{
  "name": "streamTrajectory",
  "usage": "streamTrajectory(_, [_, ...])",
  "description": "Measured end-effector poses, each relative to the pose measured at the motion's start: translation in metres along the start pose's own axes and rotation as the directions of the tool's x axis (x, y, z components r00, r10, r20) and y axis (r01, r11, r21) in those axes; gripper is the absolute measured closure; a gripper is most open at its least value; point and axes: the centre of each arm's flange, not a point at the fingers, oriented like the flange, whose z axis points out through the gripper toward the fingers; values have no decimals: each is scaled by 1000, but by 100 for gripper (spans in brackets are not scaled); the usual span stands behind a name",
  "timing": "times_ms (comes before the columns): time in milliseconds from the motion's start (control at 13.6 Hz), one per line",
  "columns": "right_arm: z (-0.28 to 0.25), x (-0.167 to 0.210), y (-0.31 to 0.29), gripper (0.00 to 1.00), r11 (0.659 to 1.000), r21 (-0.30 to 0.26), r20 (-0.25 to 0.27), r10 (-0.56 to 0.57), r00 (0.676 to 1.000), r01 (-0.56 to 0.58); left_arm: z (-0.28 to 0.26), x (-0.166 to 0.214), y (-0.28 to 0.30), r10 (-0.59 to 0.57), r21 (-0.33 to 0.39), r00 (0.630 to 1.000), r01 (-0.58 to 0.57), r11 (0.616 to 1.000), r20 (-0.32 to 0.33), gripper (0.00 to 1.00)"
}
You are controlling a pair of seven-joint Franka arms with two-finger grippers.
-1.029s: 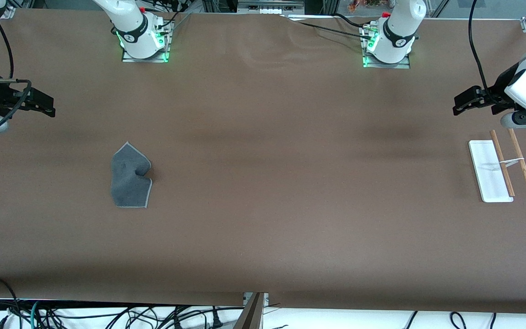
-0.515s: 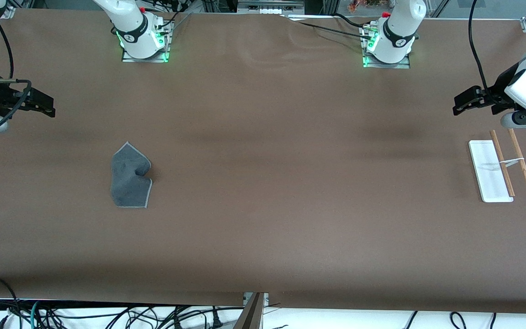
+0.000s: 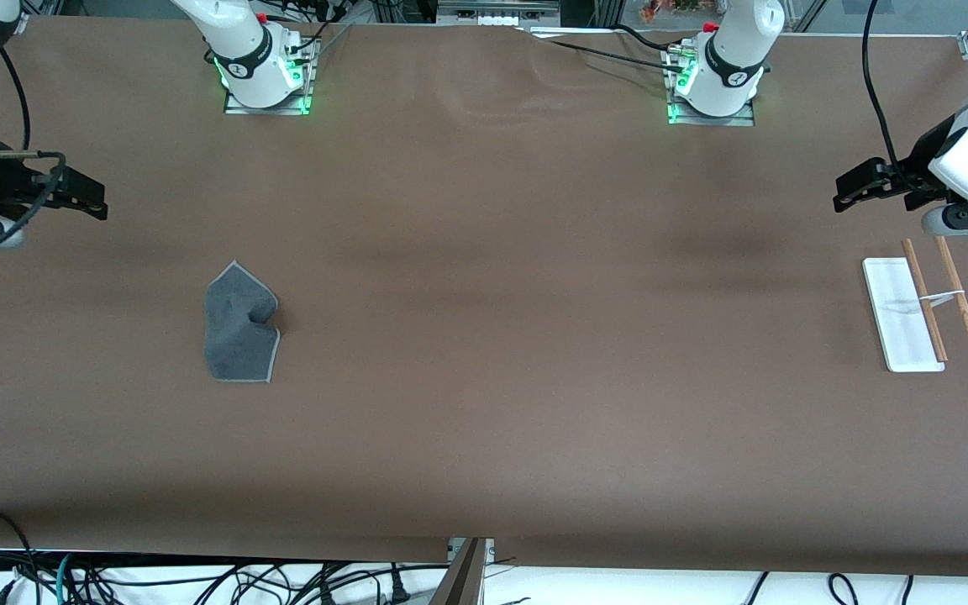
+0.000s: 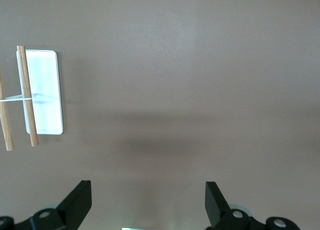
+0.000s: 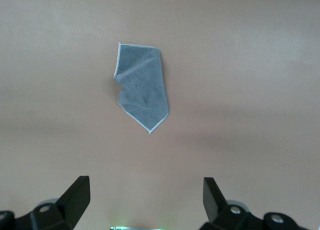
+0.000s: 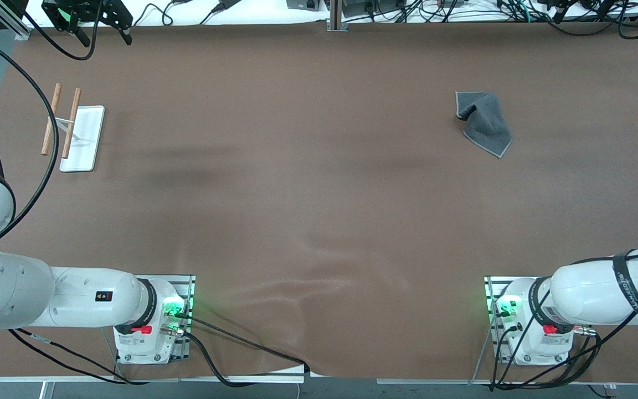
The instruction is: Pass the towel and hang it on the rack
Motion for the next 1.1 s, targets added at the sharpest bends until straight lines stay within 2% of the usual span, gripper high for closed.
streamTrajectory(441, [88,53,-14,0,999,16,97,-32,995,30,0,0,0,0,0,1000,0,1000,-1,0])
streamTrajectory(1103, [206,108,-44,0,997,34,144,-72,987,68,-1,0,0,0,0,1000,0,1000,-1,0])
